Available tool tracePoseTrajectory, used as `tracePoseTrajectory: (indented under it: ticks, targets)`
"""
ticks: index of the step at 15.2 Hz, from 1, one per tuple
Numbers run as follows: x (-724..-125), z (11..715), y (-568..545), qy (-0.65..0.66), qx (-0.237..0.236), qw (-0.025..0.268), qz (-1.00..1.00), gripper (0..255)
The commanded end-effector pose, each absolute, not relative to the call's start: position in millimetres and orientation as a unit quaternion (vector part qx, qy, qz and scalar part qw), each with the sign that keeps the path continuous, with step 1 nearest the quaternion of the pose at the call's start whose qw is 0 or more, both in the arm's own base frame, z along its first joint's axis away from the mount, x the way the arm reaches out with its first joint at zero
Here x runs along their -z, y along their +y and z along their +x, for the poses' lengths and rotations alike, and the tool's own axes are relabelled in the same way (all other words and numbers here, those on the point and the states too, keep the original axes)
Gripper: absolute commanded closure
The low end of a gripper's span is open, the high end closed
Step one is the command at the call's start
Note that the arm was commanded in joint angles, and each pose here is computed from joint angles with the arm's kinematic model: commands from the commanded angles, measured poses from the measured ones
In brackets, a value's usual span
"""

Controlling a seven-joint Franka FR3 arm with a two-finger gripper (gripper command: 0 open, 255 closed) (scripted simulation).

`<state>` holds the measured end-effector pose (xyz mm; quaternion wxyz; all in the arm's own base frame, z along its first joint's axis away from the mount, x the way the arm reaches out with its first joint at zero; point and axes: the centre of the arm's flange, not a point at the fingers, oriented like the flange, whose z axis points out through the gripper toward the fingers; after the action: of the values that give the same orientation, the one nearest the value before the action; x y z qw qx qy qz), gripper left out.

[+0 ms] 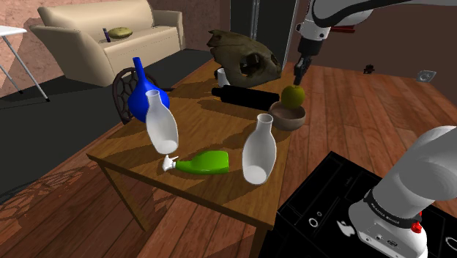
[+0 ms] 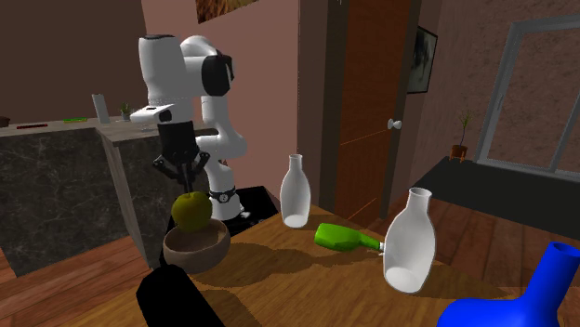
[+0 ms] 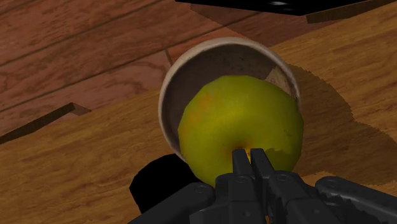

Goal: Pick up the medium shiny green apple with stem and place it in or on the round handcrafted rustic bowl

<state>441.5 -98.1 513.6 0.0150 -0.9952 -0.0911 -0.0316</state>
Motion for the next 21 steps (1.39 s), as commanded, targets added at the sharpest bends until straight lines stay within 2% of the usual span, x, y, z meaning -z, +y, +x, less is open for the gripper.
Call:
tracePoseTrajectory:
  ticks: [1, 9, 10, 15, 19, 21]
  targets:
    - [-498.1, 441.3, -96.6, -0.091, 0.032, 0.015, -0.995, 255]
    - [-498.1, 441.3, -96.6, -0.091, 0.032, 0.015, -0.995, 255]
    - [-498.1, 441.2, -96.6, -0.091, 0.032, 0.015, -0.995, 0]
    - [-498.2, 441.2, -96.5, -0.091, 0.032, 0.015, -0.995, 0]
    - [-548.0, 438.2, -98.3, -0.091, 0.032, 0.015, -0.995, 0]
    - [-548.0, 438.2, -98.3, -0.091, 0.032, 0.015, -0.995, 0]
